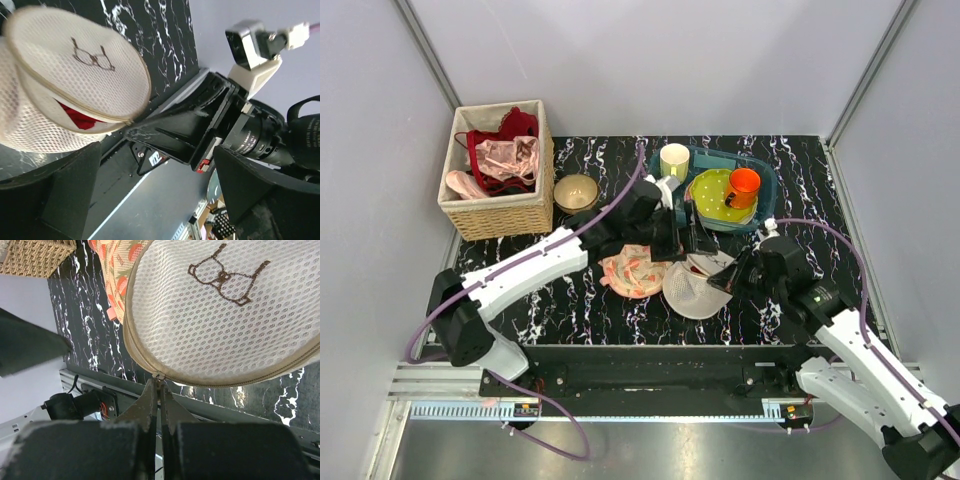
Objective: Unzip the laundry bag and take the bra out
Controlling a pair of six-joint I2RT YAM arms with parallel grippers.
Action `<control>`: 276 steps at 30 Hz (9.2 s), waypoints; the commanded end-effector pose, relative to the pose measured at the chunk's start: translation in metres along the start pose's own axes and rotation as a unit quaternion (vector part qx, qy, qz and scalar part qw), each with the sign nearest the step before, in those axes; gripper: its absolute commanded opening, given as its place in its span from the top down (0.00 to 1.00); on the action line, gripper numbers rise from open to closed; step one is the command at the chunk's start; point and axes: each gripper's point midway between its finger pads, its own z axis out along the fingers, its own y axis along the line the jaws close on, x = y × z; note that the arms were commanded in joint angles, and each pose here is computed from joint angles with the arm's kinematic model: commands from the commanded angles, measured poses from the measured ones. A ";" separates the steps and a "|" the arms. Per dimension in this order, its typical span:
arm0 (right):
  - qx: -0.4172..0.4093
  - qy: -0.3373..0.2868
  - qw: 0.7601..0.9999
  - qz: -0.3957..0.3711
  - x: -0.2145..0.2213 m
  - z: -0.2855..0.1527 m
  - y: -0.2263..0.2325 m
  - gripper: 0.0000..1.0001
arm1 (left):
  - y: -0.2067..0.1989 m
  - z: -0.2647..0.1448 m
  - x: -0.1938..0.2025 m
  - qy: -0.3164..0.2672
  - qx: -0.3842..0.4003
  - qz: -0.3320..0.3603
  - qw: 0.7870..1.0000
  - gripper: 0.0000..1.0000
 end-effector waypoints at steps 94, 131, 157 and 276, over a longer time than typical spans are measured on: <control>-0.021 -0.004 0.999 0.049 0.009 0.015 -0.007 1.00 | 0.039 0.057 0.003 0.043 -0.026 -0.093 0.994 0.17; 0.070 -0.070 0.995 0.005 0.001 -0.031 -0.051 0.94 | 0.049 0.010 -0.058 0.044 -0.010 0.003 0.999 1.00; 0.079 -0.006 0.997 0.008 -0.057 0.053 0.033 0.20 | 0.068 0.047 0.034 0.038 -0.017 0.048 0.998 1.00; -0.006 -0.230 0.964 -0.137 -0.080 -0.113 0.028 1.00 | -0.029 0.051 0.003 0.011 0.046 0.049 0.998 0.74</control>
